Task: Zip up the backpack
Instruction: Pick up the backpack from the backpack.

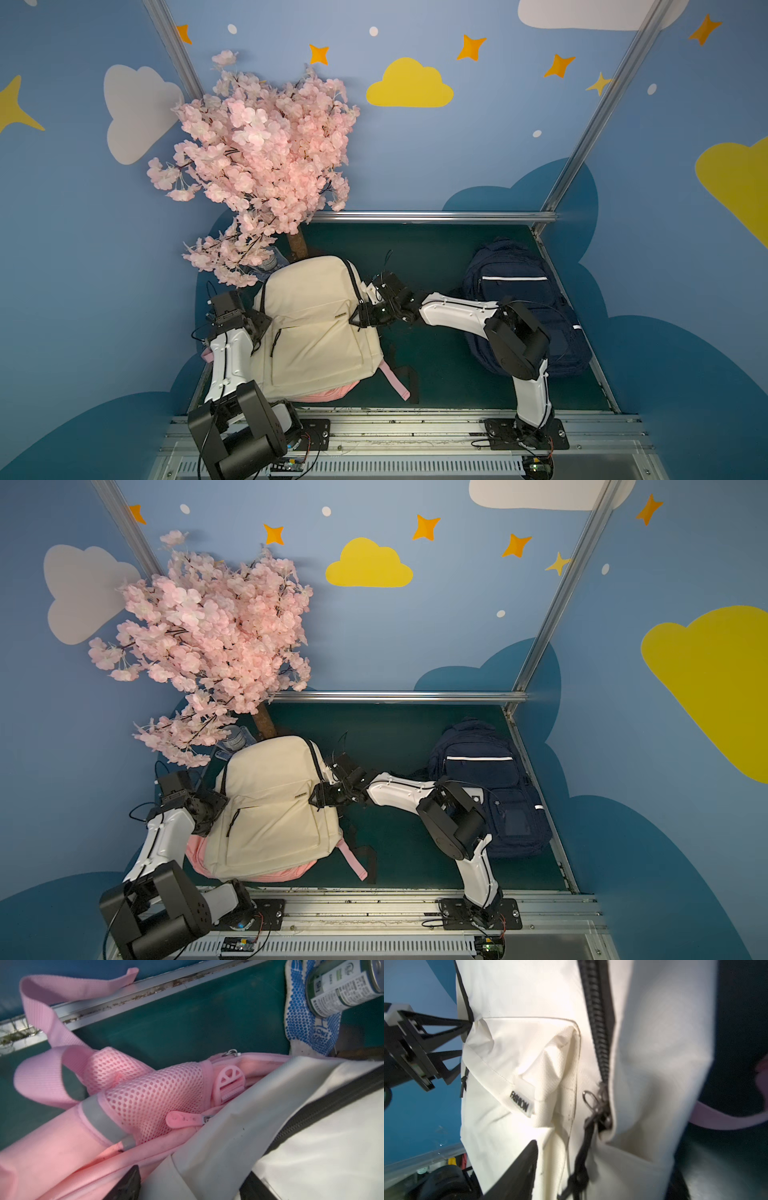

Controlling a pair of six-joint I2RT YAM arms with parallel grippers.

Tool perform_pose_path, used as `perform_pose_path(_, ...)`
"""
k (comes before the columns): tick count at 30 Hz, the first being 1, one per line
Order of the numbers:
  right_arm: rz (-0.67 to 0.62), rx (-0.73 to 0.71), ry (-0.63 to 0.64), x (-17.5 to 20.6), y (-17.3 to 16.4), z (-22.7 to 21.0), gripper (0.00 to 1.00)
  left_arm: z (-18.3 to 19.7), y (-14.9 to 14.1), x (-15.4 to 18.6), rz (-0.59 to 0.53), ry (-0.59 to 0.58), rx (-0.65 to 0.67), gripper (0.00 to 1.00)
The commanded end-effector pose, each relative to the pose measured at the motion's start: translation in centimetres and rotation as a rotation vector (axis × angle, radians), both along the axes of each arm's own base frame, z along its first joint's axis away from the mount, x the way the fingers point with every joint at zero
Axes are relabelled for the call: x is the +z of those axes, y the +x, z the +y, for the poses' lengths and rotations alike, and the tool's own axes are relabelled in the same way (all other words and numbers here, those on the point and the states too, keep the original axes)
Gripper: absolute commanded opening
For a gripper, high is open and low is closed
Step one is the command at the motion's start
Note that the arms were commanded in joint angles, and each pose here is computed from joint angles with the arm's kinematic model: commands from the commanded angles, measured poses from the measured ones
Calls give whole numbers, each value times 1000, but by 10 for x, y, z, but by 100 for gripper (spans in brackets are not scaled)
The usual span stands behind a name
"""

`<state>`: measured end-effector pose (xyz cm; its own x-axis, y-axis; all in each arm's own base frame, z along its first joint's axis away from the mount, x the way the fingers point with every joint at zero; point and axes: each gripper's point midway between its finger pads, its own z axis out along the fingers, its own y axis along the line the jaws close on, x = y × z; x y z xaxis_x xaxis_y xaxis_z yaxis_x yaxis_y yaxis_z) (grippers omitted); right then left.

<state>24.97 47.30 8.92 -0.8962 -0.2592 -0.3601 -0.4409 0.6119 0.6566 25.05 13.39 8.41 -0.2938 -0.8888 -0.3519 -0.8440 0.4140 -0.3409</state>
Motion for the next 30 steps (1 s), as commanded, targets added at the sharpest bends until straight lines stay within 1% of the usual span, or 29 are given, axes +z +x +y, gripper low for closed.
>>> perform_pose_path(1,-2,28,47,12,-5,14,47,-16,11,1,-48,-56,-54,60)
perform_pose_path(5,-30,24,36,23,-3,13,20,-25,13,6,-67,-54,-86,39)
perform_pose_path(6,-40,22,34,28,-2,12,14,-27,13,9,-75,-44,-95,31)
perform_pose_path(7,-51,20,32,32,-1,11,9,-29,13,12,-84,-36,-103,23)
perform_pose_path(9,-72,8,29,41,1,7,2,-35,13,19,-102,-23,-119,10)
perform_pose_path(10,-88,2,27,48,2,4,0,-40,13,24,-114,-19,-131,4)
perform_pose_path(11,-101,-7,24,53,3,0,0,-45,13,28,-129,-17,-141,3)
perform_pose_path(14,-142,-38,27,74,5,-15,0,-66,13,43,-188,-28,-179,2)
perform_pose_path(20,-185,-169,31,103,20,-77,0,-118,10,80,-317,-21,-276,3)
perform_pose_path(22,-185,-236,24,103,29,-101,0,-138,14,88,-348,-22,-323,3)
perform_pose_path(27,-269,-364,30,99,57,-161,0,-198,33,96,-416,-50,-463,2)
perform_pose_path(30,-259,-426,-4,89,68,-194,0,-240,44,98,-414,-38,-572,2)
